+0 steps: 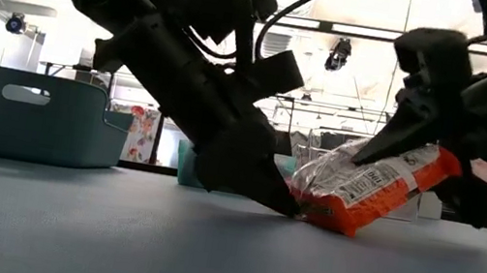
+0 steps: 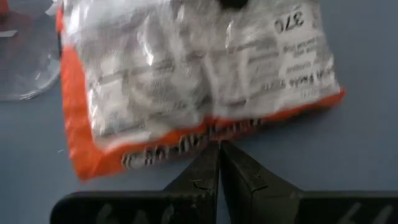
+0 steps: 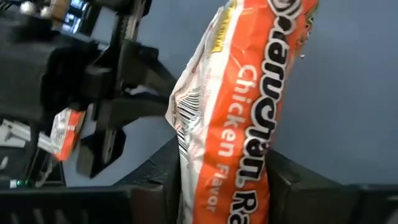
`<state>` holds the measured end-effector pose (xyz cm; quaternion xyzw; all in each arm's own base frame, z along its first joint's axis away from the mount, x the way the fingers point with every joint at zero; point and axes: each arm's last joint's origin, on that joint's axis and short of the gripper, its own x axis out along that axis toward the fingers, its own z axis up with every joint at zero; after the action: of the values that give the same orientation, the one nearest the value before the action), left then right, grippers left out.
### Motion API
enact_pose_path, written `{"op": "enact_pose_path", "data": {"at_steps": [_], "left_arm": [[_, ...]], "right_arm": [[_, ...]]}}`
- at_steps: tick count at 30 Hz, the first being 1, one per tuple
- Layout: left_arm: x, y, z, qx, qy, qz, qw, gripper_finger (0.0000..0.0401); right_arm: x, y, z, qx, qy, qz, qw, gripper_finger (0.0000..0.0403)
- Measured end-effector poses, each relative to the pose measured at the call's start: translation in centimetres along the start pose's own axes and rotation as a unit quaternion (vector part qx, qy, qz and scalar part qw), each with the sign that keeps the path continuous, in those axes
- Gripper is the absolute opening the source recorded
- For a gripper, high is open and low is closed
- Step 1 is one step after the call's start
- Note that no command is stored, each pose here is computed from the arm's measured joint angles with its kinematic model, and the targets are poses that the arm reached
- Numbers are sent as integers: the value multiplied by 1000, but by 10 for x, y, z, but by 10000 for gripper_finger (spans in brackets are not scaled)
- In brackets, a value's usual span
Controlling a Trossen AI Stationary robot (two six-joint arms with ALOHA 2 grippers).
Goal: Sort Maruchan noodles
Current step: Put the right orange noodle pack into the transparent bin
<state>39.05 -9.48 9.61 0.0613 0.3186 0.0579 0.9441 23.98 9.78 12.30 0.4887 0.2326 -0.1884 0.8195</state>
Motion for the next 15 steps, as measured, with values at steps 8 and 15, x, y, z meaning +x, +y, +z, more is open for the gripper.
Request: {"op": "enact_pose_path", "data": {"at_steps": [8,15], "left_arm": [[-28,11,23,37,-1,38,999,0],[-72,27,51,54,-10,82,995,0]], "right_arm": [[-12,14,9,-45,-8,19,999,119],[-35,52,30,-118,-23,37,992,117]]}}
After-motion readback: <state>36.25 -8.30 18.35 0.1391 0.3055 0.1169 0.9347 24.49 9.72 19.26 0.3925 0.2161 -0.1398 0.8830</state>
